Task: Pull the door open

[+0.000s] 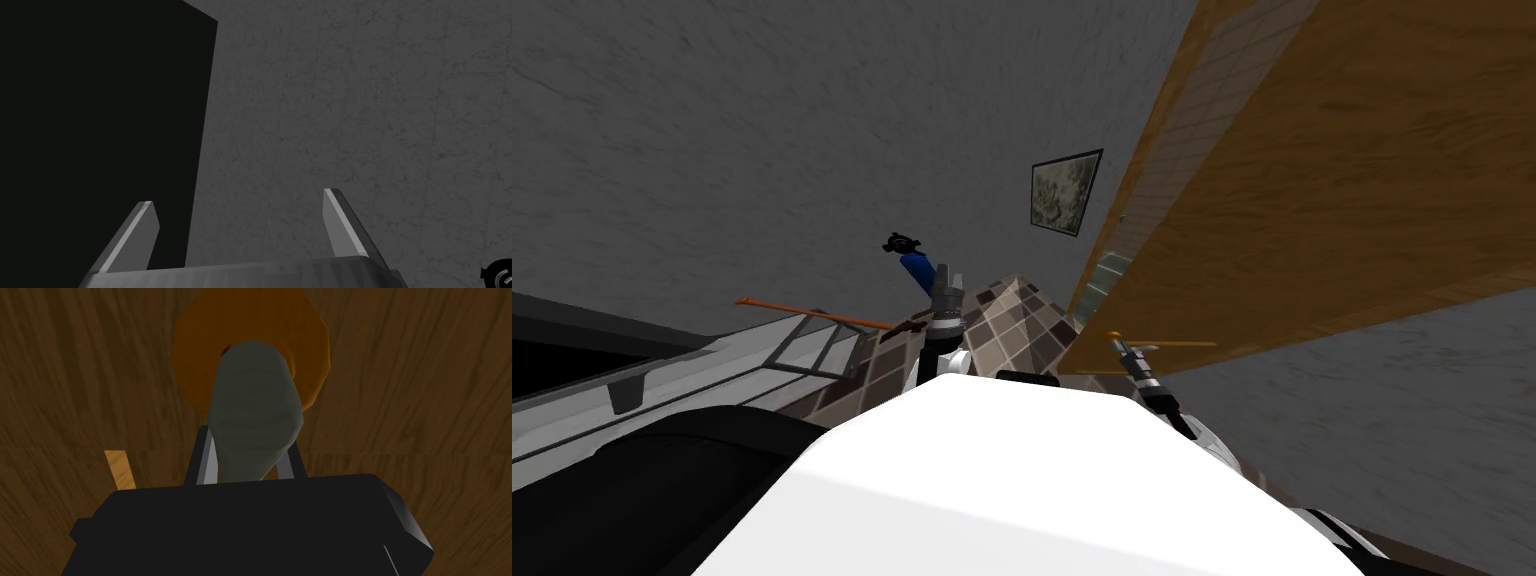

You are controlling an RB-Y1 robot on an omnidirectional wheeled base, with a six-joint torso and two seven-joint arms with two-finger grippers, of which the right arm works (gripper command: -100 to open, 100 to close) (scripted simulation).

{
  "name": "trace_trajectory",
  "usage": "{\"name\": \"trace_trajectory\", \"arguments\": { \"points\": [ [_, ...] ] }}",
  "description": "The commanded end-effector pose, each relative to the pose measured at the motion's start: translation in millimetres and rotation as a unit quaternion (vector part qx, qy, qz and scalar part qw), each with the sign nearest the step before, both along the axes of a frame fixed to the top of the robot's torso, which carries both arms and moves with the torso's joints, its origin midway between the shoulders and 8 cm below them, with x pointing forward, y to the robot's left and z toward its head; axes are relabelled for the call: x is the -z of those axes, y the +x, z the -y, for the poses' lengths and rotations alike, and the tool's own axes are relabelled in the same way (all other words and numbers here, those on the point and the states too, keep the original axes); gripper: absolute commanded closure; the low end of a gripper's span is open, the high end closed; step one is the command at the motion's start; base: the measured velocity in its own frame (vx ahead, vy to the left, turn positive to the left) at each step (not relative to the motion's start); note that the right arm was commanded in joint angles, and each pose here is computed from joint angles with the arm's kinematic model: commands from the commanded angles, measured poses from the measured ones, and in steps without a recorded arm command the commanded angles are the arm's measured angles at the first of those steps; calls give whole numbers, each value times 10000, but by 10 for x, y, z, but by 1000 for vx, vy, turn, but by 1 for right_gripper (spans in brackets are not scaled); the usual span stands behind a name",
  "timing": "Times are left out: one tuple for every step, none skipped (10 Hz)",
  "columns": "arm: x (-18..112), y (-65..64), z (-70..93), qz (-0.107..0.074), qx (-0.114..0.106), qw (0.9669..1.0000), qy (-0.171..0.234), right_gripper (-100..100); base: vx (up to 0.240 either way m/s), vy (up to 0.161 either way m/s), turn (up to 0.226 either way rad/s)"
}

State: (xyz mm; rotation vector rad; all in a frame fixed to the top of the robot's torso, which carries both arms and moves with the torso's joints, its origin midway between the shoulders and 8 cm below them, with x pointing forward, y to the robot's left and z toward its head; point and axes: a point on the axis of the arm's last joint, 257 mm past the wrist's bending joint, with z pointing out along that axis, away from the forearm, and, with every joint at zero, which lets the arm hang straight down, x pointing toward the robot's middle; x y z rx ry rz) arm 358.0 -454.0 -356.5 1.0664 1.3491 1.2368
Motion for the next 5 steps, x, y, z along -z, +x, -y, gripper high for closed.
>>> {"name": "trace_trajectory", "arguments": {
  "points": [
    [0, -55, 18, 2, -26, 10000, -12, 100, -226, -83, 170],
    [-4, -76, 27, 5, -40, 10000, -15, 100, -203, -92, 159],
    [-8, -94, 35, 8, -53, 10000, -17, 100, -208, -82, 160],
    [-12, -111, 43, 10, -64, 10000, -19, 100, -224, -94, 154],
    [-15, -124, 49, 12, -73, 10000, -21, 100, -204, -80, 120]
  ]
}}
